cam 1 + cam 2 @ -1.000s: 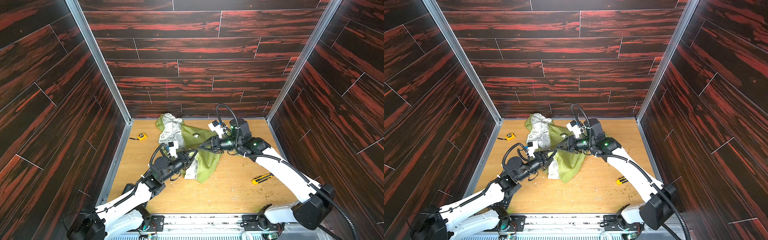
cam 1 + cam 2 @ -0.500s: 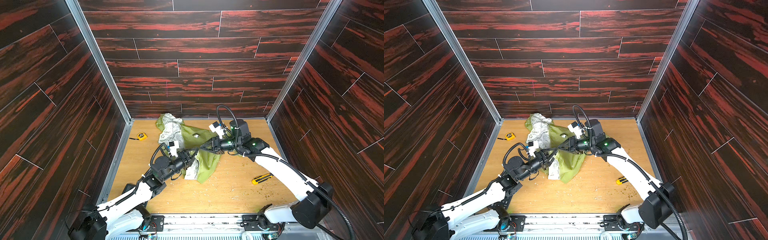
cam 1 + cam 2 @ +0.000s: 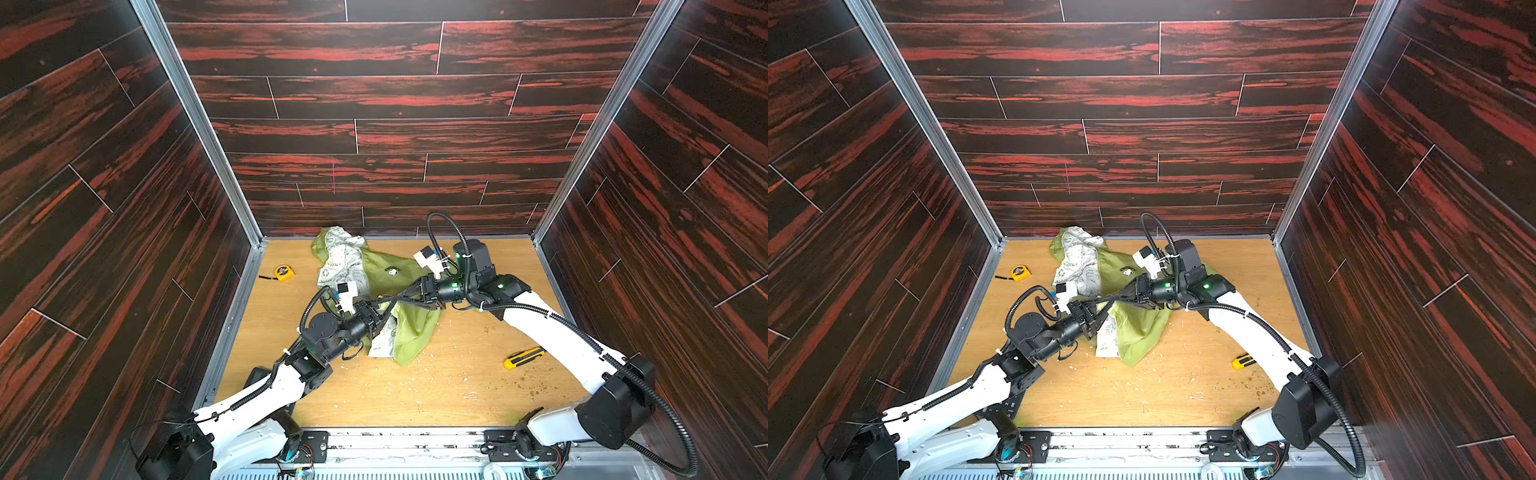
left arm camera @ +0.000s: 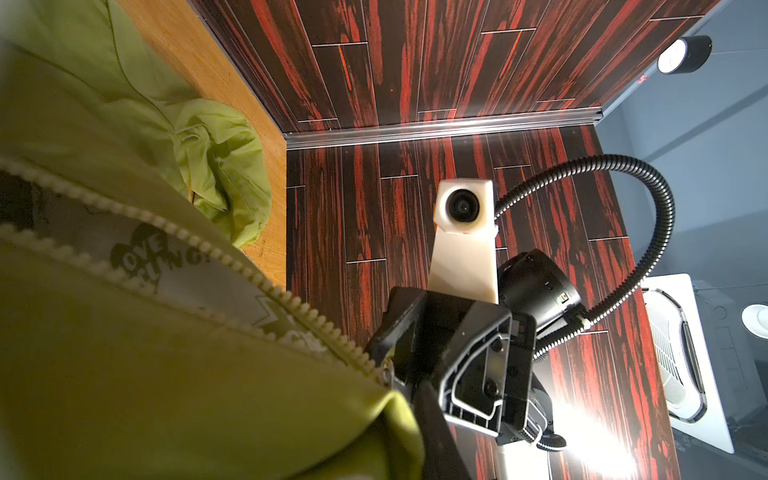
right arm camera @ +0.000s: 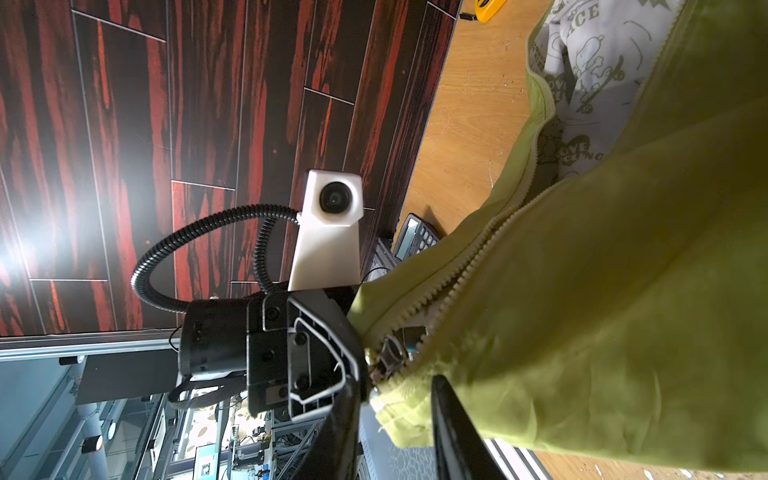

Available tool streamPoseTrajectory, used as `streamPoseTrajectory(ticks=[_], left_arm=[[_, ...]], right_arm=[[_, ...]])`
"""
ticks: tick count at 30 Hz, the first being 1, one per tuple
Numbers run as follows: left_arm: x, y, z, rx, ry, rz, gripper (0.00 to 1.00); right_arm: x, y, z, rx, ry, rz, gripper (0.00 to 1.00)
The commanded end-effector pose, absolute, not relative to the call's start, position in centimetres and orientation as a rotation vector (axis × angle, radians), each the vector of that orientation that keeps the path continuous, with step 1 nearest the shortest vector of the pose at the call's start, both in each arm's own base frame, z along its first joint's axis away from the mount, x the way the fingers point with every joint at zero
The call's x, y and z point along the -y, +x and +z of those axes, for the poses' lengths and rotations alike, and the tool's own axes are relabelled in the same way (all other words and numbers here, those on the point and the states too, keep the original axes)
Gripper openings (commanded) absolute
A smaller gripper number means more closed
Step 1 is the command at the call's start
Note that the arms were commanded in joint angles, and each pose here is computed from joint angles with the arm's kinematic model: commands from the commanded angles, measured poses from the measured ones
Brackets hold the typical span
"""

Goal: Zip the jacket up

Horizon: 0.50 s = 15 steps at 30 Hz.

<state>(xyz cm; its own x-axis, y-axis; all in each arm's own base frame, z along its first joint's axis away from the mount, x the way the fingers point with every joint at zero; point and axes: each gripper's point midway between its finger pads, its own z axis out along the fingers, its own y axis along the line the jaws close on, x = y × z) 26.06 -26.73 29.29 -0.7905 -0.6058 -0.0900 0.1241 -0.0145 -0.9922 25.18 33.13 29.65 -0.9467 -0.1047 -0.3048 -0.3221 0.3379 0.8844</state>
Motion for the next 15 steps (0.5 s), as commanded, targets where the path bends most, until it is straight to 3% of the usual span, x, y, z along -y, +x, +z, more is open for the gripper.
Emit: streamPoseTrajectory(ticks=[1,15], left_arm=[[26.64,25.34,31.50,-1.679,-0.441,-1.923,0.00],[27.26,25.11,31.70,-1.691,-0.410,-1.956,0.00]], right_arm=[[-33.44,25.75,29.83,-2.404,-0.404,1.663,0.32],[-33.94,26.24,30.71,-2.376,-0.413,1.740,0.24]])
